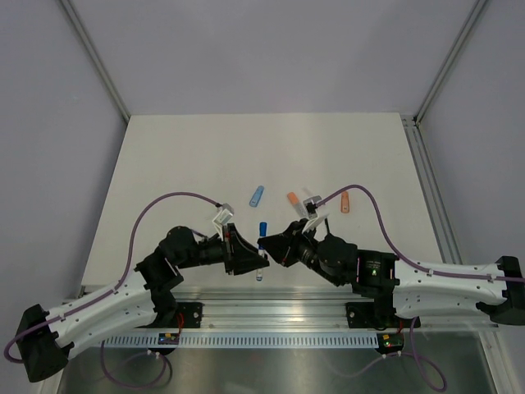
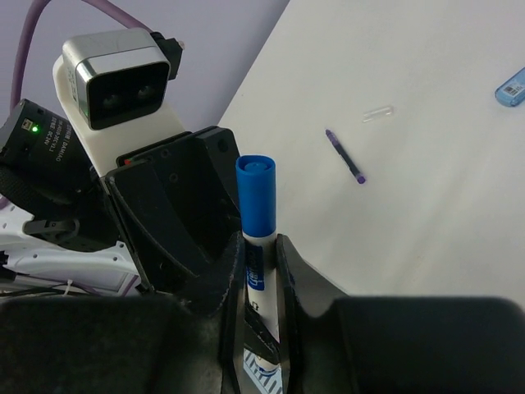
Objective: Insert the pens into the pen caps
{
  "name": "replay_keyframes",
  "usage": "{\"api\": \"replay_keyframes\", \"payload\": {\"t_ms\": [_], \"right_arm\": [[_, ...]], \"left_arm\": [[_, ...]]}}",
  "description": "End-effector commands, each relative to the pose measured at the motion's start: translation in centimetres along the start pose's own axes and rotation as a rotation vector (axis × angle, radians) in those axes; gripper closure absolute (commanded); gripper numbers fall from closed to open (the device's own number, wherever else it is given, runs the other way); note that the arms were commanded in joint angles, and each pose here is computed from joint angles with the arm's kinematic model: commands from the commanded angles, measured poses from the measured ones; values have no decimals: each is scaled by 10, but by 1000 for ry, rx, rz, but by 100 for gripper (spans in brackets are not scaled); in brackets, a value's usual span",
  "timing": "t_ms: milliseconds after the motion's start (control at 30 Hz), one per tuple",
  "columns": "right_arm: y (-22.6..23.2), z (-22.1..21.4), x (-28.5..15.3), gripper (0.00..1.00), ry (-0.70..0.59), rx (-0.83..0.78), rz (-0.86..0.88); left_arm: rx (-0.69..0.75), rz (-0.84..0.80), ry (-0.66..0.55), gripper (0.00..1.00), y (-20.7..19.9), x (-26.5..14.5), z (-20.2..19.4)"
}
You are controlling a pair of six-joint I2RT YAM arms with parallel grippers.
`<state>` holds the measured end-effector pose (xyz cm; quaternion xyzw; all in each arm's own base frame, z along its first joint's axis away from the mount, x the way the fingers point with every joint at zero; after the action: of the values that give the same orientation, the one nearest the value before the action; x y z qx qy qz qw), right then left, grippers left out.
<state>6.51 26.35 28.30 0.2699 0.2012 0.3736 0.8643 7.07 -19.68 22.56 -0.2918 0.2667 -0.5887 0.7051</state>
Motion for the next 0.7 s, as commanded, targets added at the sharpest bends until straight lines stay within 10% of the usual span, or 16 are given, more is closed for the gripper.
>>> {"api": "replay_keyframes", "payload": {"t_ms": [0,167,267,500,667], "right_arm": [[7,15,-5,100,-74,64,41],[6,18,-6,99,-80,14,43],[8,20,-8,94,-74,-11,50],[5,31,-21,36,-38,-79,6],[8,48,-30,26,-72,-149,24]], "left_arm": [[34,-20,-17,66,0,2,2],[22,-17,16,76,3,6,0],[19,-14,32,100,5,9,-1],[45,-15,18,100,3,9,2],[45,-23,18,100,2,8,1]]}}
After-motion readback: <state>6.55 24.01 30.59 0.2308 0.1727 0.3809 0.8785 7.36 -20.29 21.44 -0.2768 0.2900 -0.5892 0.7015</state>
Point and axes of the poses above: each gripper's point midway between its finger pads, its own x axis out along the fingers, its own y axis along the line the jaws close on, z = x × y, the point moved 9 cm from there along -x, back along the fingers, and after that the axes turned 3 degrees about -x, right-handed, at the moved point
